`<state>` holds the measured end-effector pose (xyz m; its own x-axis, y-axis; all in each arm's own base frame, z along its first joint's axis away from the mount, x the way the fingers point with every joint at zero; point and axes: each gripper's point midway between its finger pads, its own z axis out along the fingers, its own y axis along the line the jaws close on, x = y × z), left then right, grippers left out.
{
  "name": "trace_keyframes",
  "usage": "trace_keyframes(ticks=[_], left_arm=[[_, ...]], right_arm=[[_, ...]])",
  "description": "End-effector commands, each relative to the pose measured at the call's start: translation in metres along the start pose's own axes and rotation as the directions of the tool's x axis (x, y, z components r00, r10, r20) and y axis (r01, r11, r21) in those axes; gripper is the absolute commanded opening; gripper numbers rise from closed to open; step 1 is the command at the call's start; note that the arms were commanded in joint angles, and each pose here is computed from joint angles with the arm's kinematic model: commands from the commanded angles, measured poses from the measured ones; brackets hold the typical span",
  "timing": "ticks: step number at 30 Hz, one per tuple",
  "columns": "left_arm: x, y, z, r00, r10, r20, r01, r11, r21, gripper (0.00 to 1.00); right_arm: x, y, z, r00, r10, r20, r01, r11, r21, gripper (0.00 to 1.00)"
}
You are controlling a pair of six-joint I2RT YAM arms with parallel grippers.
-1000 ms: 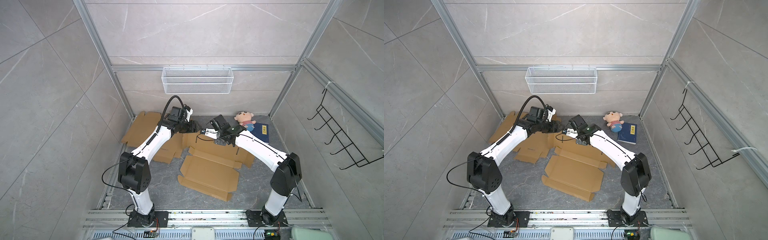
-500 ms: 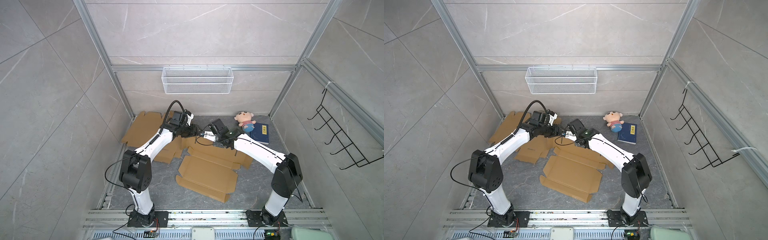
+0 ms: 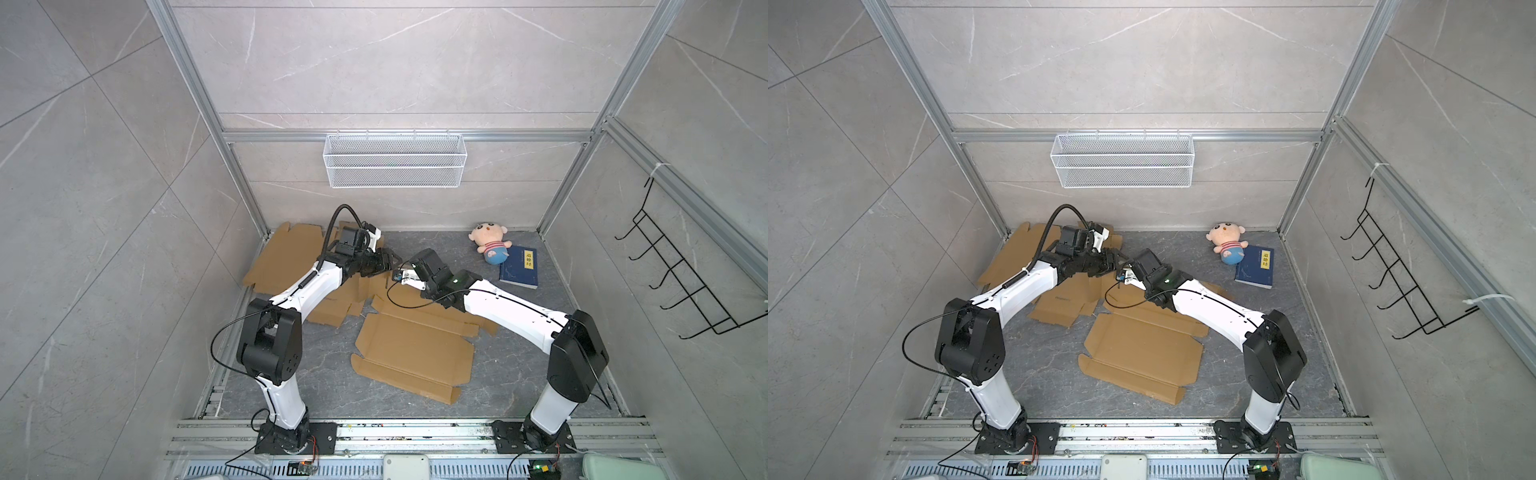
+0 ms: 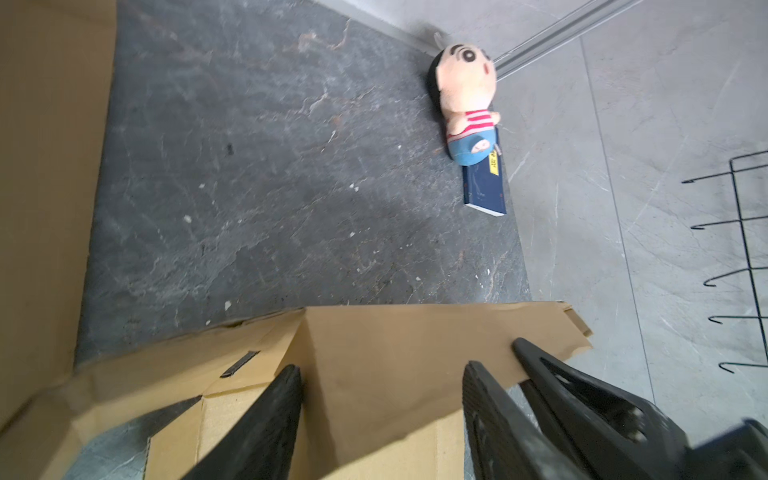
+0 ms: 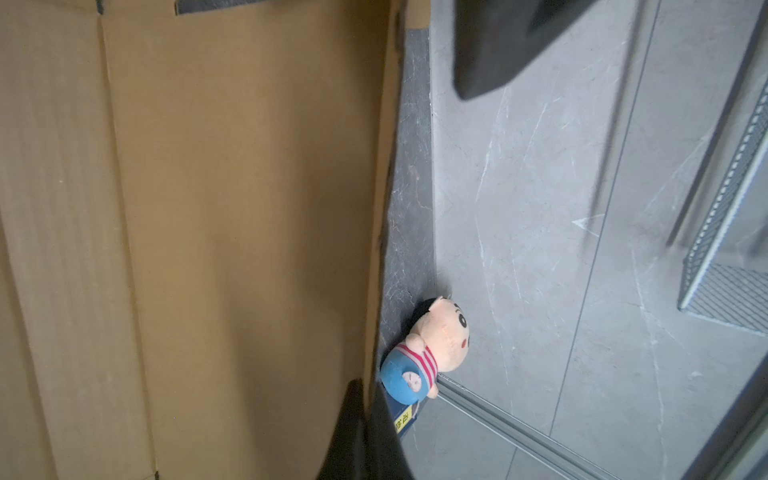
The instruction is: Fold the paper box
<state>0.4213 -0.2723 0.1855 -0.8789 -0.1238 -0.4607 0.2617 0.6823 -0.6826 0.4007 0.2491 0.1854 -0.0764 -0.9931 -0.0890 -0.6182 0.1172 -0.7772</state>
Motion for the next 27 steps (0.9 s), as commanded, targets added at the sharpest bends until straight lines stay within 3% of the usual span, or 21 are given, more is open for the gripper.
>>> trace_keyframes(ticks=[1, 13, 18, 27], left_arm=[[-0.013, -0.025, -0.020, 0.997, 0.024, 0.072, -0.028, 0.998, 0.057, 0.64], [-0.022, -0.024, -0.052, 0.991, 0.053, 0.122, -0.060, 0.997, 0.055, 0.64], [-0.014, -0.024, -0.083, 0.986, 0.058, 0.157, -0.066, 0.997, 0.047, 0.64], [0.062, 0.017, -0.099, 0.989, 0.050, 0.142, -0.042, 0.997, -0.059, 0.63]], right_arm=[[-0.005, -0.022, -0.013, 1.000, 0.013, 0.022, -0.016, 0.991, 0.130, 0.00], [0.000, -0.024, -0.018, 0.999, 0.009, 0.036, -0.016, 0.978, 0.208, 0.00], [-0.001, -0.024, -0.018, 0.999, -0.010, 0.046, 0.000, 0.977, 0.213, 0.00], [-0.002, -0.017, -0.015, 0.998, -0.020, 0.055, 0.009, 0.981, 0.193, 0.00]])
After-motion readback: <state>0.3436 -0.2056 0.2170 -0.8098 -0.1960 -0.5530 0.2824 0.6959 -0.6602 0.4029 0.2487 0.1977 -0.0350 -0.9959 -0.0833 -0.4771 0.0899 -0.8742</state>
